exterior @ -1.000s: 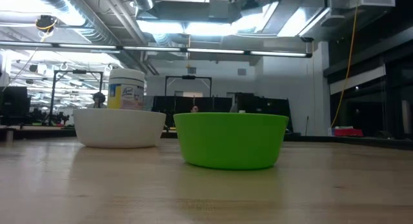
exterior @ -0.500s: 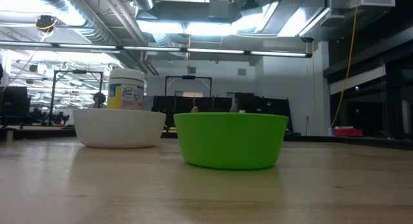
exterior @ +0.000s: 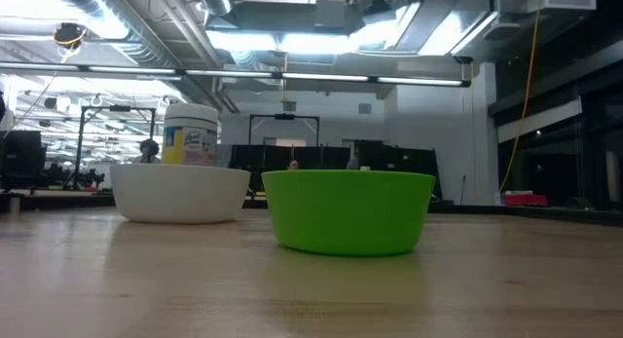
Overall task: Nest bowls inside each other
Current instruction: Stack the blue bowl on the dark blue bowl
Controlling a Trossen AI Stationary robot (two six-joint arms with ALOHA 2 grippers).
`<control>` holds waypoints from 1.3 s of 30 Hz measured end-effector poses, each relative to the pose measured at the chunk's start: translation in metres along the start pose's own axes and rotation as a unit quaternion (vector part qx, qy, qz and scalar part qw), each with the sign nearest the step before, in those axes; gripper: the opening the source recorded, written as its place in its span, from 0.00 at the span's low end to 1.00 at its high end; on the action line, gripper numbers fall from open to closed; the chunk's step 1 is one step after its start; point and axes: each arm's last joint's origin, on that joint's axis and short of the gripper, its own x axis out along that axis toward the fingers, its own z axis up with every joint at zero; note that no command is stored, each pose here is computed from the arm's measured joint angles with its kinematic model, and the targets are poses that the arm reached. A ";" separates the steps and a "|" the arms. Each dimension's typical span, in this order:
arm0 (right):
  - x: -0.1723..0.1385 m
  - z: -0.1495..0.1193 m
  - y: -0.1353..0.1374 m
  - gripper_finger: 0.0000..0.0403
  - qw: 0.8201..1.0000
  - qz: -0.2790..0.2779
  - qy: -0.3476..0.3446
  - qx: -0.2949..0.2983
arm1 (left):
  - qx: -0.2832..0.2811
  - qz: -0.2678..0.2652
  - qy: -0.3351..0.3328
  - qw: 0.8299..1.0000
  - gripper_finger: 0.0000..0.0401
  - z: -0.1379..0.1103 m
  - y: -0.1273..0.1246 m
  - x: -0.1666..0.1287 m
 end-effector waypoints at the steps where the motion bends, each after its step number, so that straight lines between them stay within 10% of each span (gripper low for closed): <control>1: 0.003 0.002 -0.001 0.00 1.000 0.002 0.000 -0.004 | 0.001 -0.006 -0.003 1.000 0.11 0.001 0.000 0.001; 39: 0.021 0.006 -0.029 0.00 1.000 0.008 -0.016 -0.016 | -0.022 -0.115 -0.038 0.992 0.23 0.008 0.012 0.040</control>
